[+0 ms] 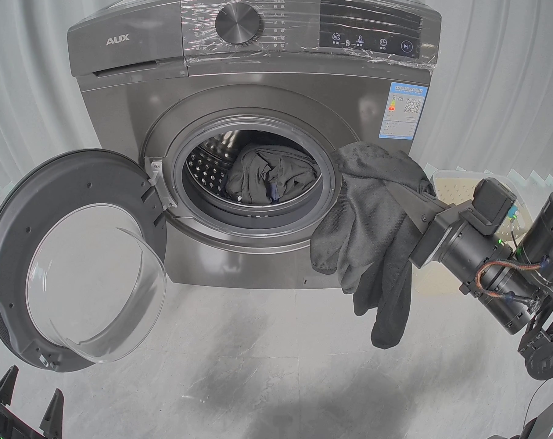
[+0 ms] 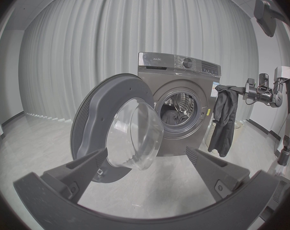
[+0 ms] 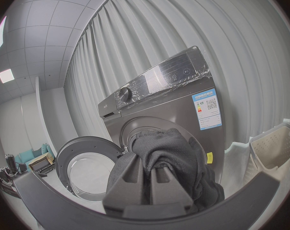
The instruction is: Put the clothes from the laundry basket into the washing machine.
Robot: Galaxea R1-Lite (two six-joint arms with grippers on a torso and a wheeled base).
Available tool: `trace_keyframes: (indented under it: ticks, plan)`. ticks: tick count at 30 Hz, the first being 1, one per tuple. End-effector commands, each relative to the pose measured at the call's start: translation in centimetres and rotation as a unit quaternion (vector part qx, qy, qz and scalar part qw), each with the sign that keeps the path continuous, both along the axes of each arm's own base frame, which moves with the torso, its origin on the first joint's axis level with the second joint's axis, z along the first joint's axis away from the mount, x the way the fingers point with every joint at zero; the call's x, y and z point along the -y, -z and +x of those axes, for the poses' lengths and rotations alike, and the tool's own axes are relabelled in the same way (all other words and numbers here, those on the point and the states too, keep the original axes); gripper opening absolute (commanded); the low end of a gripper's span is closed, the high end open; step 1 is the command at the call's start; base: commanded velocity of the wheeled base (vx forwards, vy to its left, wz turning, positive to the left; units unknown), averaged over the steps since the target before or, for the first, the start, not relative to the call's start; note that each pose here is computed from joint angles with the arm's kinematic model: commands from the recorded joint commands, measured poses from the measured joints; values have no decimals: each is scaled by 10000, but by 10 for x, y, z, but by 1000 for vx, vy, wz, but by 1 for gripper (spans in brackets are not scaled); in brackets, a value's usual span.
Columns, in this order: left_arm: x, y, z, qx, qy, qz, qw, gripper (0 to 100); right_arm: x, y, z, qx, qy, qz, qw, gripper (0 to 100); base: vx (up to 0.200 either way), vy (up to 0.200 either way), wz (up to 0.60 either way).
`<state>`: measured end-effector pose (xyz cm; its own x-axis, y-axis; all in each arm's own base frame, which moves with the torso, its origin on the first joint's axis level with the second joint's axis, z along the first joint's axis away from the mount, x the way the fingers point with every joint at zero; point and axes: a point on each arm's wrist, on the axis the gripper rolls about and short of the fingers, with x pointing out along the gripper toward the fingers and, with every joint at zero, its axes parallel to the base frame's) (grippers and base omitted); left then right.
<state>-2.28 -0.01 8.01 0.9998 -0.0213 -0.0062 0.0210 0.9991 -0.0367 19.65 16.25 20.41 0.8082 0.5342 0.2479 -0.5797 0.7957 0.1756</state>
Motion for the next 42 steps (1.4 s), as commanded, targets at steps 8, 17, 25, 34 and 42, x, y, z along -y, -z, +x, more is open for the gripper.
trace_keyframes:
  ticks: [8,17,25,34,42]
  plan:
    - [0,4,0,16,1,6,10000,100,-1,4,1,-62,-5,-63,10000,0,0,125,0]
    - [0,4,0,24,-6,52,10000,100,-7,7,0,-133,-85,-149,9998,0,0,22,0]
    - [0,5,0,19,-52,221,9997,100,-31,16,-1,-234,-418,-228,9986,0,0,0,0]
    - [0,5,0,10,-60,152,9999,100,-39,16,5,-223,-418,-167,9987,0,0,0,0]
    - [1,1,-1,162,90,291,9994,100,-57,10,15,-76,-511,-32,9987,0,0,0,0]
